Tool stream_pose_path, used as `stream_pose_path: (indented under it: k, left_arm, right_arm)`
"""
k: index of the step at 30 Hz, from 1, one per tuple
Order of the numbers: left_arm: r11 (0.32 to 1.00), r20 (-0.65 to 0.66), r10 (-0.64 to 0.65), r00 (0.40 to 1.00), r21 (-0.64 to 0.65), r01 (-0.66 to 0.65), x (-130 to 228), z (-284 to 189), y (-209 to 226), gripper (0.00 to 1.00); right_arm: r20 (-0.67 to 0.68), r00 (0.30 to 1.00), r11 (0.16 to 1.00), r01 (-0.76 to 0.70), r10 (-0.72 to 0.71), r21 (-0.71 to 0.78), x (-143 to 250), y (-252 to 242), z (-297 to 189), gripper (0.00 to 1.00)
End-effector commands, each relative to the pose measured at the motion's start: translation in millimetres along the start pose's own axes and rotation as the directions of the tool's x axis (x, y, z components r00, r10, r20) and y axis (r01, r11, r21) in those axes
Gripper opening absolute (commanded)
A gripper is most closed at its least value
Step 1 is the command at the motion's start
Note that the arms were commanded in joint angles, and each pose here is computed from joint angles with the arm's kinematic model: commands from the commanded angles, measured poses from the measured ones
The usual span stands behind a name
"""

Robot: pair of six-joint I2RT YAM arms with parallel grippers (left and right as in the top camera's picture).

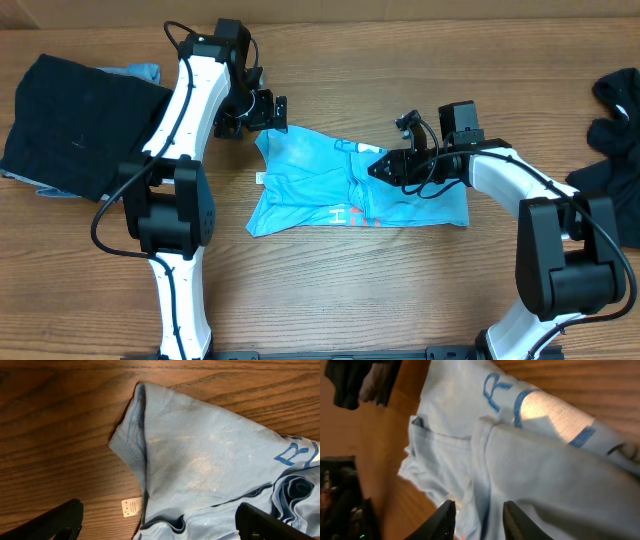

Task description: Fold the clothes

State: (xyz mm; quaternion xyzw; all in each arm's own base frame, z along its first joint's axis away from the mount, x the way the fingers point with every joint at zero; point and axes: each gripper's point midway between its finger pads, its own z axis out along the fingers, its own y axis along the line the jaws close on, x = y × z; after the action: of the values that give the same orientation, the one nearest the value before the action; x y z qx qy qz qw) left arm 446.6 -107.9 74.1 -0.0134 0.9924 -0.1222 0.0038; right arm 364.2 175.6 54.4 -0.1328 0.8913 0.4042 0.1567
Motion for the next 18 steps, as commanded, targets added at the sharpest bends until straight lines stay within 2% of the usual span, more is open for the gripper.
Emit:
stream_pose_path:
  k: [1, 7, 13, 15, 18]
  left_arm:
    - [1.000, 0.010, 0.008, 1.000, 0.014, -0.008, -3.8, -2.5, -1.7, 1.00]
    - [1.000, 0.011, 0.008, 1.000, 0.013, -0.009, -3.9, -2.4, -1.6, 1.00]
    - [1.000, 0.011, 0.008, 1.000, 0.014, -0.009, -3.9, -2.4, -1.7, 1.00]
    - [1.000, 0.011, 0.009, 1.000, 0.013, -0.009, -4.0, -2.5, -1.7, 1.00]
    - [1.000, 0.011, 0.008, 1.000, 0.014, -0.009, -3.9, -2.4, -1.7, 1.00]
  right_arm:
    - [0.029, 0.998, 0.997, 0.061, -0.063, 0.048, -4.3, -1.6, 4.5, 0.38]
    - [0.049, 0.987, 0.988, 0.150, -0.152, 0.035, -13.6, 14.1, 18.3, 0.39]
    - [0.118, 0.956, 0.963, 0.265, -0.268, 0.037, -51.6, 60.2, -16.3, 0.50]
    - [0.132, 0.928, 0.937, 0.341, -0.348, 0.071, -58.8, 82.4, -29.9, 0.51]
    - [0.188, 0.940, 0.948, 0.246, -0.284, 0.199, -74.6, 76.3, -60.0, 0.55]
